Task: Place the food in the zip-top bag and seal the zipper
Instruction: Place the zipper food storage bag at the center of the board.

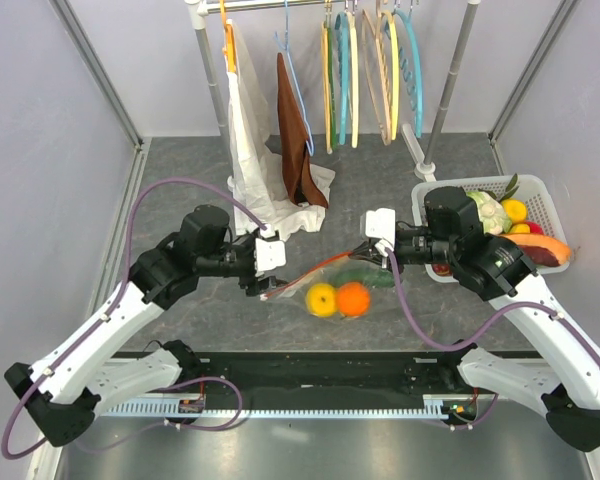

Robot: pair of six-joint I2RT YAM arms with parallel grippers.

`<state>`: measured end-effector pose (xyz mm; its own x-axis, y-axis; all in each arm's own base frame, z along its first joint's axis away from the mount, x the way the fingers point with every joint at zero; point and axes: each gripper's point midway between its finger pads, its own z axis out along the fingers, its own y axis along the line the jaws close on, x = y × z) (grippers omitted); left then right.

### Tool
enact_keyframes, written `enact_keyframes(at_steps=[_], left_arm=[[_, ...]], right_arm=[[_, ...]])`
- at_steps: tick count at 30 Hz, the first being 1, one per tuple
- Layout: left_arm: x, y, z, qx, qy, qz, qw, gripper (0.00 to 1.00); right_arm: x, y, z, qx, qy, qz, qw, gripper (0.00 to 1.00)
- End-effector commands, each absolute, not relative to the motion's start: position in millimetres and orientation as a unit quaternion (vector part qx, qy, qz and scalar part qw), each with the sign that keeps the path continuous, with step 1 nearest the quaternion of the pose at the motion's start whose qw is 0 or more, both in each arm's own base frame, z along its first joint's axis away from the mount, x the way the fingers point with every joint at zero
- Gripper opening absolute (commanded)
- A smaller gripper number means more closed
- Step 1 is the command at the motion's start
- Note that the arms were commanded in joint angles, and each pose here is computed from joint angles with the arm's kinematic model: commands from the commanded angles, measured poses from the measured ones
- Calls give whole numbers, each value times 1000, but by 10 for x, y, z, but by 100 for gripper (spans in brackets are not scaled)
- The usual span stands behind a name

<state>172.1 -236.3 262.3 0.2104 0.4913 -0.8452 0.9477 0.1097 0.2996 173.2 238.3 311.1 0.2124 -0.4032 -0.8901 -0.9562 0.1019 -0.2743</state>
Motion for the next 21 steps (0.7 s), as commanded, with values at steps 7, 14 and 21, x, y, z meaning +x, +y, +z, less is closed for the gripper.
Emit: enact_keyframes(at_steps=[7,14,21], left_arm=[[1465,-2684,2629,606,576,-335,435,69],[1741,-2788,2407,574,626,-310,427,43],[1834,-2805,2322,559,650,-302,417,5]], right_arm=[[1757,2419,3425,-599,534,284,525,0],[1746,2419,3442,-597,534,286,526,0],[1730,2391,3379,-598,538,283,522,0]])
